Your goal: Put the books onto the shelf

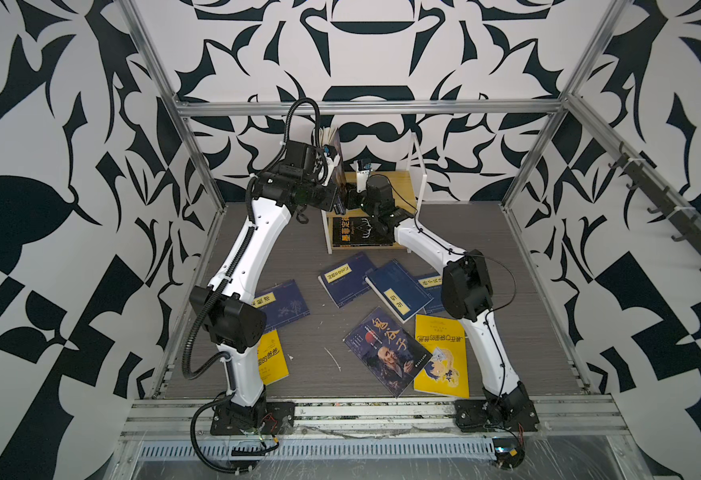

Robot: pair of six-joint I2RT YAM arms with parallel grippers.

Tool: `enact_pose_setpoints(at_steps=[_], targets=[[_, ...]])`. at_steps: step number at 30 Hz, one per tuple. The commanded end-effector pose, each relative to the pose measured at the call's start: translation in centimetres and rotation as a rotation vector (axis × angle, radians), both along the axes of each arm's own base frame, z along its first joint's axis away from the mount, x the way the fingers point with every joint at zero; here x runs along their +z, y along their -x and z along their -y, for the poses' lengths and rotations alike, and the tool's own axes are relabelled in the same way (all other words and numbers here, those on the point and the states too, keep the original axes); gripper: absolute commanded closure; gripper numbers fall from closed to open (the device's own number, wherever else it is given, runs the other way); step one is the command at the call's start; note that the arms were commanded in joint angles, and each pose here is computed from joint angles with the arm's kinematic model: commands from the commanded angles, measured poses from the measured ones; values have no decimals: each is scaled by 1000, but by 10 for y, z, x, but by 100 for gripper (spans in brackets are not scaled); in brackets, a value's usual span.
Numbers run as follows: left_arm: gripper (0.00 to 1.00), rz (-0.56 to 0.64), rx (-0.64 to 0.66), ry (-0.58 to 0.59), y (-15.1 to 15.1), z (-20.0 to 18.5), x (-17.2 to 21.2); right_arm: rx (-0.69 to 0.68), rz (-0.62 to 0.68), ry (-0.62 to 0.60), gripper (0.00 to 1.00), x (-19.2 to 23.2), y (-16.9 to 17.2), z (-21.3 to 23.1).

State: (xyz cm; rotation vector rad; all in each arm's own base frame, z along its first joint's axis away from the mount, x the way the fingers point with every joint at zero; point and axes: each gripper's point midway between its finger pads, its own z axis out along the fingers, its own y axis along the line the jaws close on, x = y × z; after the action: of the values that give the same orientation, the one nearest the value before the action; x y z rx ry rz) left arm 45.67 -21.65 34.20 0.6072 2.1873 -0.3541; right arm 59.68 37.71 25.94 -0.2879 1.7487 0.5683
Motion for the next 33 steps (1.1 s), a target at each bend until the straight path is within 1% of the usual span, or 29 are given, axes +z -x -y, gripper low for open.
enact_pose_setpoints(at_steps=[1, 12, 18, 24, 30, 33], targets=[[100, -13, 15, -15, -2, -2, -2, 29, 34, 7, 100, 11, 10, -12], [100, -32, 20, -20, -5, 1, -12, -1, 71, 11, 100, 28, 12, 4], [100, -30, 18, -32, -5, 6, -15, -3, 73, 14, 100, 29, 12, 7], [100, -19, 40, -50, -9, 2, -16, -11, 84, 18, 100, 34, 14, 13], [100, -24, 43, -52, -9, 2, -18, -31, 92, 37, 100, 45, 22, 27], [100, -27, 27, -46, -3, 4, -14, -39, 96, 49, 100, 51, 30, 34]])
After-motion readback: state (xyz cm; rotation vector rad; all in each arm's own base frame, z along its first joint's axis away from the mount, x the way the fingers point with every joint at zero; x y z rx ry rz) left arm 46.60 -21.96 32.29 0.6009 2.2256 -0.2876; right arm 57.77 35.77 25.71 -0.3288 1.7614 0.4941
